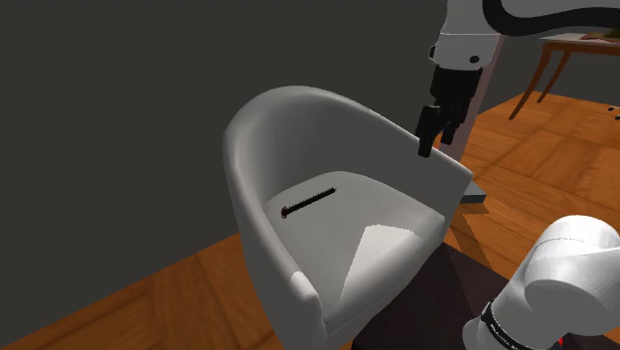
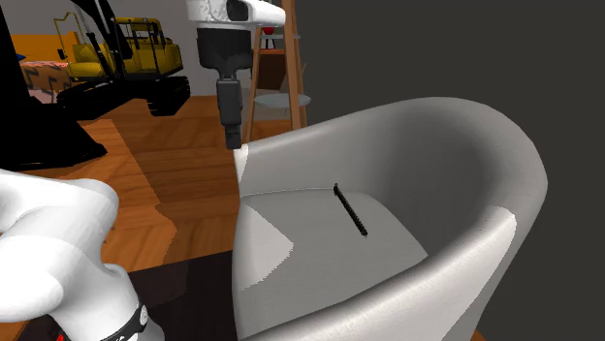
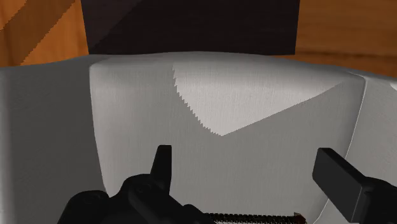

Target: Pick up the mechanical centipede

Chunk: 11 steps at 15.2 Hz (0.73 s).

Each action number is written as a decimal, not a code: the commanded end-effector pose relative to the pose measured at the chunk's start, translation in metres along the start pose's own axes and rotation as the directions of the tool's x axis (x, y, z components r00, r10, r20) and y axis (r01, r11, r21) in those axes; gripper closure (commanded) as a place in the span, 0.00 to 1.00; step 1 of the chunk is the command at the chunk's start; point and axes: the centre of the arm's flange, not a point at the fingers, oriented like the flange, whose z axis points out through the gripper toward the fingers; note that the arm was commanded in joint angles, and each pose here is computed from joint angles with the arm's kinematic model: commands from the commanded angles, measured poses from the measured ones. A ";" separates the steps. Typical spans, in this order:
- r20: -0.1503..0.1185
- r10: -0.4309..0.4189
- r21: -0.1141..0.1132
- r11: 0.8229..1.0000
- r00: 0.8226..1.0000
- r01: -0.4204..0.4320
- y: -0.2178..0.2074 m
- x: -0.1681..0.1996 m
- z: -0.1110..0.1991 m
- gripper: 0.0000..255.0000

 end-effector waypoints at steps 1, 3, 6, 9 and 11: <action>0.000 0.000 0.000 1.000 1.000 0.000 0.000 0.000 0.000 0.00; -0.002 -0.102 -0.003 0.995 0.995 0.102 0.009 0.020 0.015 0.00; -0.005 -0.252 -0.007 0.968 0.968 0.252 0.018 0.051 0.036 0.00; -0.007 -0.397 -0.012 0.918 0.918 0.397 0.022 0.083 0.058 0.00; -0.008 -0.488 -0.015 0.873 0.873 0.488 0.022 0.104 0.073 0.00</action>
